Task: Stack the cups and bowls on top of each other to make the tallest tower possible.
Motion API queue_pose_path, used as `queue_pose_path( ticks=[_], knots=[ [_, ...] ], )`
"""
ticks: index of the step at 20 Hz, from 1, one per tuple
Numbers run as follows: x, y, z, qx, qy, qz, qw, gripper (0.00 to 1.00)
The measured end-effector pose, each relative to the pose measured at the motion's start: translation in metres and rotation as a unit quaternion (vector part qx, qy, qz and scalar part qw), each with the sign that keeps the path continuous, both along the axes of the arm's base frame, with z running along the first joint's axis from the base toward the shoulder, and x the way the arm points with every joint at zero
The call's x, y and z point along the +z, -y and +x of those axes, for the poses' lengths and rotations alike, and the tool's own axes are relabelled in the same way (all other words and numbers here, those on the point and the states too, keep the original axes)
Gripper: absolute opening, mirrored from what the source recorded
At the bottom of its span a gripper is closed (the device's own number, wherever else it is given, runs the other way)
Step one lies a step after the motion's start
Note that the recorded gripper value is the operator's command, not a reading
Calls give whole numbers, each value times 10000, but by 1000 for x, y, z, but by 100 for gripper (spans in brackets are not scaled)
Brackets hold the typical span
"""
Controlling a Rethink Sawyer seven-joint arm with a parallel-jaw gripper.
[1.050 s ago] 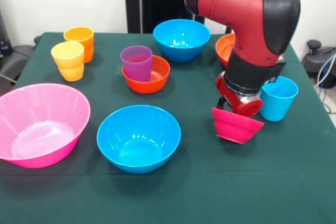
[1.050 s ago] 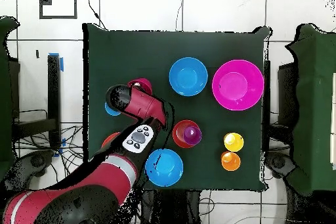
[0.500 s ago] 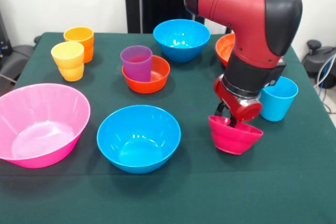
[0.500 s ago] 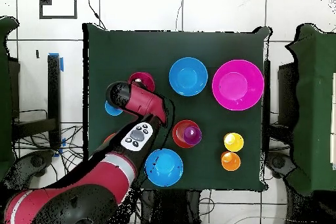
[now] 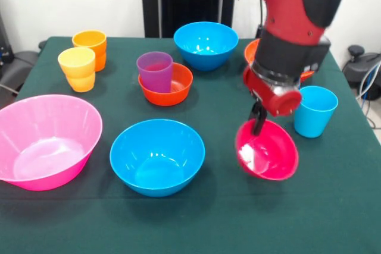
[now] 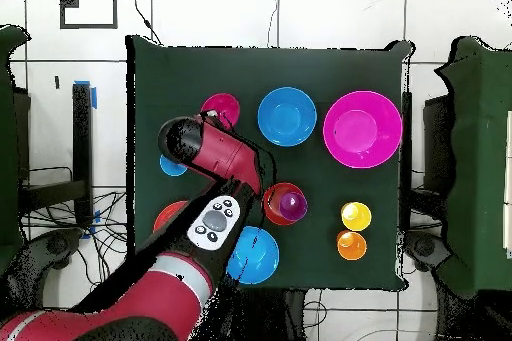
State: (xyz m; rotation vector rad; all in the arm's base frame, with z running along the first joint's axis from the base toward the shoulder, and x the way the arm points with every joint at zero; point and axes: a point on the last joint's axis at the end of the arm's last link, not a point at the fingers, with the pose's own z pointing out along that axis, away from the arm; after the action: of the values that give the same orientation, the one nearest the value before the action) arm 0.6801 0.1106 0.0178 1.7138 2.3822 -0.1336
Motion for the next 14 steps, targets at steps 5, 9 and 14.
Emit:
queue_pose_path(
  ticks=[5,9,14],
  knots=[
    [41,18,4,-236,116,133,9996,0],
    [55,28,4,-345,181,167,9991,0],
    [79,39,-7,-477,132,268,9984,0]
  ],
)
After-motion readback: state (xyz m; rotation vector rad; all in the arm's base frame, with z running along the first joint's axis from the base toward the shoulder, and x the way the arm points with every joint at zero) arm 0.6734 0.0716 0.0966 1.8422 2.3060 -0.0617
